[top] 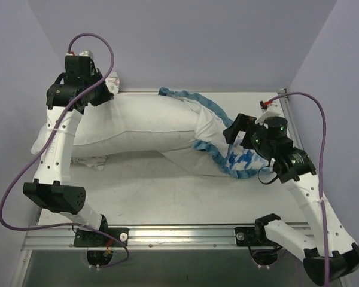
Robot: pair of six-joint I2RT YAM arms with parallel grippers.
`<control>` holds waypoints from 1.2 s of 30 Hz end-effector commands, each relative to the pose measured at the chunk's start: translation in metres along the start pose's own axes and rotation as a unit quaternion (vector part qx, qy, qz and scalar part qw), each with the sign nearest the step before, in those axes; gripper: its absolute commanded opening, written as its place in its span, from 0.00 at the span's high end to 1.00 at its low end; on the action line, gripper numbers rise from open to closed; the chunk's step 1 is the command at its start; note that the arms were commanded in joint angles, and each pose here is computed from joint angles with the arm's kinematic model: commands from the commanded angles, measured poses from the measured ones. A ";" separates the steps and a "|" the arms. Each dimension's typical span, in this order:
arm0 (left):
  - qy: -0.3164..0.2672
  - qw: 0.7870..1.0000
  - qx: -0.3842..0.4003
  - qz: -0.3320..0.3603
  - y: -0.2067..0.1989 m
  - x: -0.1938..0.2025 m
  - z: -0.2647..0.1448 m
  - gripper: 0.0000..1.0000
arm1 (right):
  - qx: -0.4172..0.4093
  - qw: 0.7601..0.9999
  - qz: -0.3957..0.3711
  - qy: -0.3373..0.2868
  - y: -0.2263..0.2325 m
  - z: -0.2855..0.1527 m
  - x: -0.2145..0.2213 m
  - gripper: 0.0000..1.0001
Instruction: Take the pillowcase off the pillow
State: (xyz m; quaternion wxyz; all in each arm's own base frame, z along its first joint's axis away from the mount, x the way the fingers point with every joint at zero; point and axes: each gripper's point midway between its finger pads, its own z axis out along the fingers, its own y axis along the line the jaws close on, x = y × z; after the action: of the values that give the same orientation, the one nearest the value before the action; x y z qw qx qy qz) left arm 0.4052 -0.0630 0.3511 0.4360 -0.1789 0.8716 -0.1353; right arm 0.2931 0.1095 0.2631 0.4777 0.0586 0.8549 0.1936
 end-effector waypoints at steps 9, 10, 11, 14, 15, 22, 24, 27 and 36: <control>-0.114 0.993 0.012 -0.002 -0.030 -0.040 -0.011 1.00 | 0.038 0.989 -0.141 -0.002 0.066 0.034 0.039 0.00; -0.113 0.994 0.013 -0.002 -0.031 -0.039 -0.011 1.00 | 0.063 0.988 -0.141 -0.010 0.060 0.039 0.036 0.00; -0.112 0.994 0.014 -0.001 -0.032 -0.038 -0.010 1.00 | 0.079 0.986 -0.147 -0.005 0.055 0.049 0.041 0.00; -0.115 0.993 0.014 0.001 -0.033 -0.038 -0.012 1.00 | 0.113 0.983 -0.142 0.001 0.037 0.059 0.046 0.26; -0.117 0.993 0.013 0.003 -0.032 -0.039 -0.014 1.00 | 0.137 0.981 -0.134 0.009 0.017 0.061 0.052 0.53; -0.128 0.992 0.012 0.004 -0.030 -0.050 -0.018 1.00 | 0.212 0.976 -0.042 0.015 -0.073 0.044 0.047 0.90; -0.130 0.991 0.016 0.001 -0.033 -0.053 -0.018 1.00 | 0.225 0.974 -0.024 0.021 -0.089 0.040 0.045 0.91; -0.129 0.991 0.027 -0.007 -0.038 -0.053 -0.021 1.00 | 0.245 0.969 0.017 0.027 -0.114 0.037 0.037 0.93; -0.118 0.990 0.082 0.000 -0.061 -0.056 -0.035 1.00 | 0.303 0.945 0.126 -0.010 -0.170 0.013 -0.005 1.00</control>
State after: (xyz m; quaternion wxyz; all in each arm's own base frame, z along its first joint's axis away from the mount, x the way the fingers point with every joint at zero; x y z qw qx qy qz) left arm 0.4091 -0.0935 0.3576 0.4498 -0.1597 0.8678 -0.1381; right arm 0.3190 -0.0187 0.1717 0.4018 0.2631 0.8771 -0.0097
